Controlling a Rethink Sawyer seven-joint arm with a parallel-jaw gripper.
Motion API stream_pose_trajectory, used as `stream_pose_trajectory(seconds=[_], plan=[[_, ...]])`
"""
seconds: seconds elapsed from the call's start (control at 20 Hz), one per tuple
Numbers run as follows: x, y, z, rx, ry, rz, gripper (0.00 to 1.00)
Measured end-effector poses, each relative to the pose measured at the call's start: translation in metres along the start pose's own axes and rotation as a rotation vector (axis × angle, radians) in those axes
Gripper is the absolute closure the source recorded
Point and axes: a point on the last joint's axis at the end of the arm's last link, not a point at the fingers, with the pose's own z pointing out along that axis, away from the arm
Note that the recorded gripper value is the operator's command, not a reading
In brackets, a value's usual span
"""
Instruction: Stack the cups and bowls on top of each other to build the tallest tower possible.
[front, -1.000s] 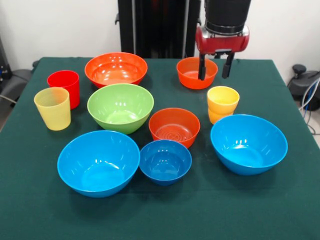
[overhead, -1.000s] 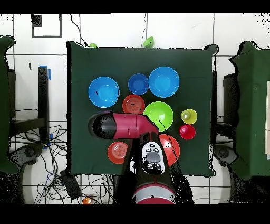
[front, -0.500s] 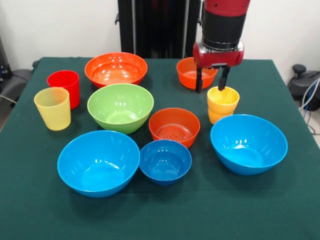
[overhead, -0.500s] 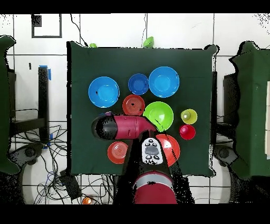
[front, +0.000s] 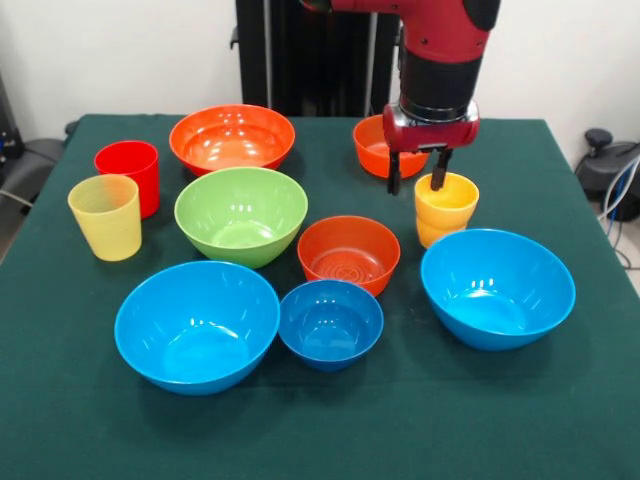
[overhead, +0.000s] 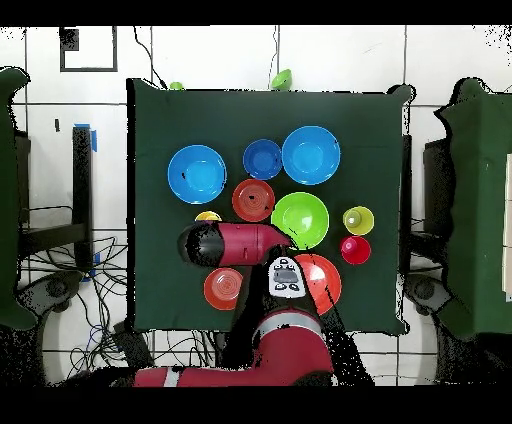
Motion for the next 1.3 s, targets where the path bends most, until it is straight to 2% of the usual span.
stream_pose_trajectory(seconds=[0.35, 0.6, 0.9, 0.95, 1.3], plan=[[0.007, 0.002, 0.014, -0.006, 0.016, 0.0, 0.0], [0.008, 0.002, 0.023, -0.001, -0.009, -0.007, 0.0], [0.006, 0.002, 0.024, 0.008, -0.038, -0.022, 0.0], [0.005, 0.002, 0.024, 0.01, -0.049, -0.026, 1.0], [-0.002, 0.004, 0.018, 0.016, -0.088, -0.034, 1.0]])
